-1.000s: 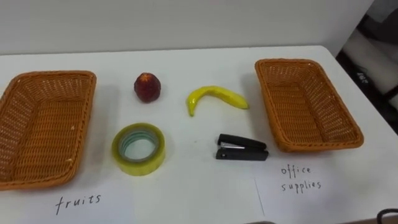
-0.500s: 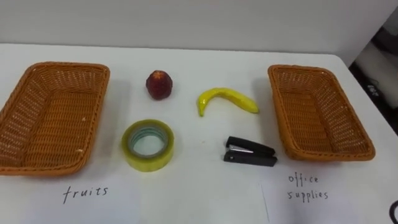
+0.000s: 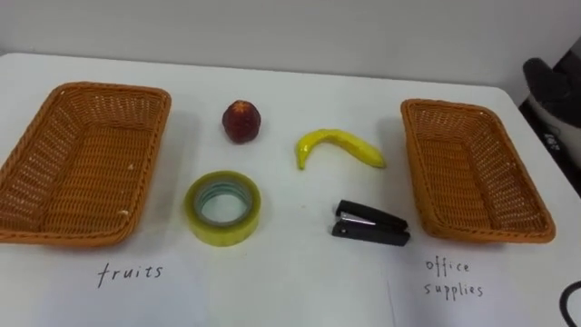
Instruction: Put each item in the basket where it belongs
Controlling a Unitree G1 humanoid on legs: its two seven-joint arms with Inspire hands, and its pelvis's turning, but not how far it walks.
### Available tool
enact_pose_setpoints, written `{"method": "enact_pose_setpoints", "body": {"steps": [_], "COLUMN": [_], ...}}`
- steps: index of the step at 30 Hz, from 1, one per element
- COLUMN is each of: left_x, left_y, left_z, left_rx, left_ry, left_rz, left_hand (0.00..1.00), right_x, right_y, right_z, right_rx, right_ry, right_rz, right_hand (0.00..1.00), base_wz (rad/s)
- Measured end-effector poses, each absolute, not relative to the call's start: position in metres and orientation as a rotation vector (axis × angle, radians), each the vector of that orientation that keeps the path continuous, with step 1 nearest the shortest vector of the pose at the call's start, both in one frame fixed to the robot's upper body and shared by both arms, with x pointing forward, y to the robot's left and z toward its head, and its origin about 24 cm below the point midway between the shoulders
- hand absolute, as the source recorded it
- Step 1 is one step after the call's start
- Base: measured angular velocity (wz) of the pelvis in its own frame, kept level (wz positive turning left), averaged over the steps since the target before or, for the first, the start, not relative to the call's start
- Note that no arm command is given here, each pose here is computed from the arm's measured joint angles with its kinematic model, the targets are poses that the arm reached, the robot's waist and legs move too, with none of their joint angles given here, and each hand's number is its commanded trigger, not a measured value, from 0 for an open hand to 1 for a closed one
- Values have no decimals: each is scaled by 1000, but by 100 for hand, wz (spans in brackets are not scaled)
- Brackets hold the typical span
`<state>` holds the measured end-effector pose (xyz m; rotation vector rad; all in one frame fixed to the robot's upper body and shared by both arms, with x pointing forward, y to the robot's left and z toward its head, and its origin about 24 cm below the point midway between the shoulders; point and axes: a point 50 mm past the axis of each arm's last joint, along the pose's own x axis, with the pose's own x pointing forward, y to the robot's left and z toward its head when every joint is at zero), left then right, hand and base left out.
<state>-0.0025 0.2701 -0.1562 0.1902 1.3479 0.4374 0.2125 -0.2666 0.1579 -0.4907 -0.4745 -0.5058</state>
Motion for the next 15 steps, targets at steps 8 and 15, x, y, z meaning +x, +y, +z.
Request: {"method": "enact_pose_setpoints", "body": {"steps": [8, 15], "left_x": [-2, -7], "left_y": [268, 266], "left_z": [-157, -159], "left_rx": [172, 147], "left_ry": [1354, 1386], "left_rz": [417, 393], "left_hand": [0, 0], "right_x": [222, 226], "right_y": [-252, -242], "right_z": [148, 141], "right_rx": [-621, -679], "right_ry": [-388, -326], "right_rz": [-350, -224], "right_hand": [0, 0], "base_wz": [3, 0]}}
